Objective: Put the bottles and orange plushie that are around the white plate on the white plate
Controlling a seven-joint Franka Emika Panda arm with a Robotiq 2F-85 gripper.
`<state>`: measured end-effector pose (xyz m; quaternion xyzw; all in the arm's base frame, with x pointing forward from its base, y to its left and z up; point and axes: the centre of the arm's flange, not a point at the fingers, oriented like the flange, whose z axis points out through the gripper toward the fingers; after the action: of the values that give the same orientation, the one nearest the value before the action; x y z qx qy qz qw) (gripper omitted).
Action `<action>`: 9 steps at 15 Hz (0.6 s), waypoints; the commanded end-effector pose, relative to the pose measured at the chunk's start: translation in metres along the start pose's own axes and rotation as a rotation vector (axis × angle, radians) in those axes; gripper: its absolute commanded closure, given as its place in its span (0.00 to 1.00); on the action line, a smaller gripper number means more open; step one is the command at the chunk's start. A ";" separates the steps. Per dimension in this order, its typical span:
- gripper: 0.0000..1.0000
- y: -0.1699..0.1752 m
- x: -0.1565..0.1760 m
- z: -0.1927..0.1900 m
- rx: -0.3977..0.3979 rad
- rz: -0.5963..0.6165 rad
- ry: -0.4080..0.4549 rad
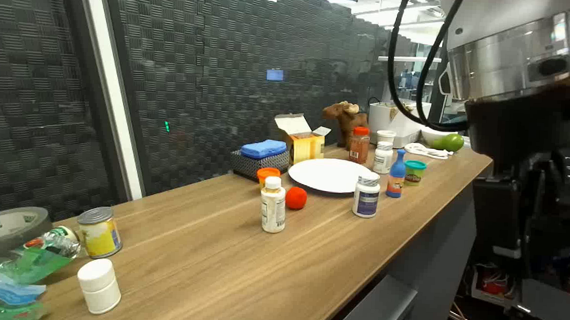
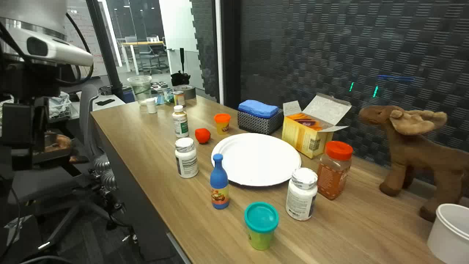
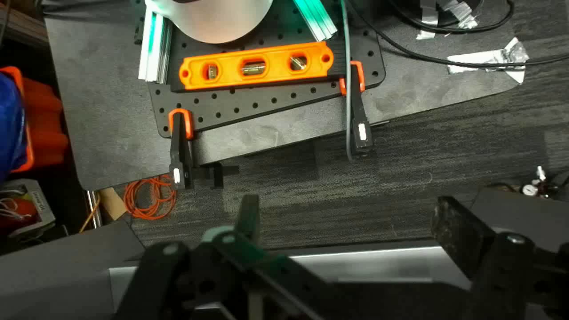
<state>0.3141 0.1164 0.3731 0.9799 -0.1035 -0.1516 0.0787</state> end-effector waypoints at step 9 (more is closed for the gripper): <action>0.00 -0.001 0.001 -0.004 0.004 -0.001 0.008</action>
<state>0.3160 0.1175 0.3766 0.9806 -0.1031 -0.1476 0.0771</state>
